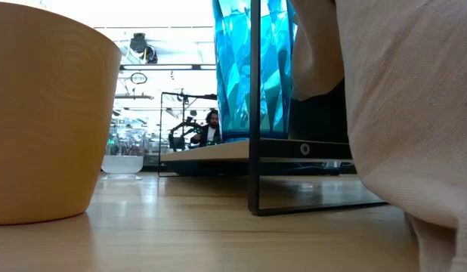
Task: Stack small to large cups/mugs on shelf
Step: Put the black mug on the shelf
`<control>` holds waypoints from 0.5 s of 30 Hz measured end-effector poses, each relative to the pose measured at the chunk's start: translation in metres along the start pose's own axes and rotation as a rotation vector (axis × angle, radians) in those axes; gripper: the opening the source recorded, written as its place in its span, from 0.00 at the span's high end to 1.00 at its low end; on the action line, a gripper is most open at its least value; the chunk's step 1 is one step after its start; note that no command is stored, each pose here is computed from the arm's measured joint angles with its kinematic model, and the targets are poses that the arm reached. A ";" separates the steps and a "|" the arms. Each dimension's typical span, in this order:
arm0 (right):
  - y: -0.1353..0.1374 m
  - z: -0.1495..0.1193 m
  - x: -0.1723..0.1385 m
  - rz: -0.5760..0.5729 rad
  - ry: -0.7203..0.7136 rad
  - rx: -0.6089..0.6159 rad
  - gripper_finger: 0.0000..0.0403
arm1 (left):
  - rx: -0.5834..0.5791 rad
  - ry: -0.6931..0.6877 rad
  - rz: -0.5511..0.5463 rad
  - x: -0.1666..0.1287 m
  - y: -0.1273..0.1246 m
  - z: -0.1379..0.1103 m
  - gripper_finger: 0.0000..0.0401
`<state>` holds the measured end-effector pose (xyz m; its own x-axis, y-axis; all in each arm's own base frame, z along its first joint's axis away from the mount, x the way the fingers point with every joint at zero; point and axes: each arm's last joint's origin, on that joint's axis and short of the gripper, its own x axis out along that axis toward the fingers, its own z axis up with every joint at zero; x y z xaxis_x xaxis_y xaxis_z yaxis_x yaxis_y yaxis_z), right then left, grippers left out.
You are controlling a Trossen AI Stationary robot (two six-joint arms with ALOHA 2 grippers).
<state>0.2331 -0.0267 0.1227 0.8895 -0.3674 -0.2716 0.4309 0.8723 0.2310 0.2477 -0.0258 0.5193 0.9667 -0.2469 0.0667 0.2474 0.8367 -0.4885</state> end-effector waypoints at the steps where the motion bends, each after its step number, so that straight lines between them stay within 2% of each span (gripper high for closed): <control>1: 0.000 0.000 0.000 0.001 0.000 -0.001 0.95 | 0.000 0.000 0.000 0.000 0.000 0.000 0.92; 8: 0.000 0.000 0.000 0.016 0.007 0.004 0.93 | 0.001 0.000 0.000 0.000 0.000 0.000 0.92; 15: -0.002 0.000 0.001 0.004 0.012 0.035 0.74 | 0.001 0.000 -0.001 0.000 0.000 0.000 0.92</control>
<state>0.2326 -0.0287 0.1217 0.8895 -0.3600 -0.2813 0.4325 0.8619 0.2645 0.2477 -0.0259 0.5193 0.9665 -0.2478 0.0667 0.2483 0.8371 -0.4875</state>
